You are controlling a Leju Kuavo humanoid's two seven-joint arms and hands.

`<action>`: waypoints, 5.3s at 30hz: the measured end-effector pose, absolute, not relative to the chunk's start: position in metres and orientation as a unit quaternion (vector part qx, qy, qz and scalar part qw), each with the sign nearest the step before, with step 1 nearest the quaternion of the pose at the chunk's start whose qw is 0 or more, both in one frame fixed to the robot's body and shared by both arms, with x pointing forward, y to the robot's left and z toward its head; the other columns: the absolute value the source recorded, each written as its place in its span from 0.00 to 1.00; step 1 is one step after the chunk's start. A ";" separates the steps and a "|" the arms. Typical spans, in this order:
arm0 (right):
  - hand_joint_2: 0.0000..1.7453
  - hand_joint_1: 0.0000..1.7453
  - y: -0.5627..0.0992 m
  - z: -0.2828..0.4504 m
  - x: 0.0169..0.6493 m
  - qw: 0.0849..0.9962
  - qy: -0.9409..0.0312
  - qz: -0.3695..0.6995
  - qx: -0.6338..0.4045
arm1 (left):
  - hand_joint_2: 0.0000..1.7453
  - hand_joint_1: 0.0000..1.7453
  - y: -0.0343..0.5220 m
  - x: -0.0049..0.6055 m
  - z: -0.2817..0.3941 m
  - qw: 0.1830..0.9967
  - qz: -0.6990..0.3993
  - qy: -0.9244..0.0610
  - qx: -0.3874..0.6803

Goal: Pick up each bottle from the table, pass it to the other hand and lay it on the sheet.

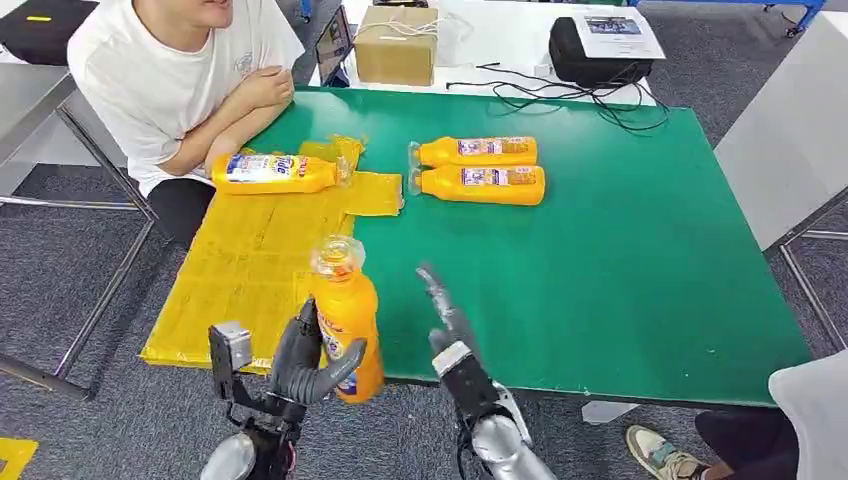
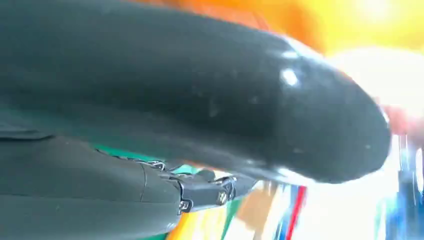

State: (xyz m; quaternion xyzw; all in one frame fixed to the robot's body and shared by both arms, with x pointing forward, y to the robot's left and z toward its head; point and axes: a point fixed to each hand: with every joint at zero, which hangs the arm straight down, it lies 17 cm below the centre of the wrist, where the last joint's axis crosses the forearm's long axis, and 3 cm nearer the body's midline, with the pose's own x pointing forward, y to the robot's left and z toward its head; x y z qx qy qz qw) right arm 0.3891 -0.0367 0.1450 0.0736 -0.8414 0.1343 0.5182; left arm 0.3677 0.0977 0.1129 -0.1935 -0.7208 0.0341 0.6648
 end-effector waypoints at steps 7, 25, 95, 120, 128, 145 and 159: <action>0.00 0.00 -0.152 0.144 0.409 0.541 -0.840 0.001 -0.037 | 1.00 1.00 0.145 0.391 0.106 0.648 -0.072 -0.758 -0.039; 0.00 0.00 -0.174 0.151 0.418 0.540 -0.839 -0.065 -0.027 | 1.00 1.00 0.230 0.486 0.036 0.578 -0.420 -0.629 0.306; 1.00 0.00 -0.128 0.108 0.432 0.371 -0.757 0.406 -0.352 | 1.00 0.00 0.144 0.425 0.266 0.467 -0.072 -0.877 -0.093; 1.00 0.00 -0.172 0.007 0.502 0.465 -0.542 0.602 -0.356 | 1.00 0.00 0.130 0.388 0.250 0.486 -0.065 -0.867 -0.088; 1.00 0.00 -0.178 0.001 0.505 0.477 -0.522 0.609 -0.359 | 1.00 0.00 0.130 0.385 0.248 0.491 -0.063 -0.864 -0.086; 1.00 0.00 -0.232 -0.001 0.489 0.526 -0.463 0.568 -0.432 | 1.00 0.00 0.132 0.366 0.230 0.521 -0.073 -0.848 -0.066; 1.00 0.00 -0.264 -0.017 0.493 0.590 -0.459 0.532 -0.398 | 1.00 0.00 0.123 0.372 0.234 0.519 -0.079 -0.847 -0.084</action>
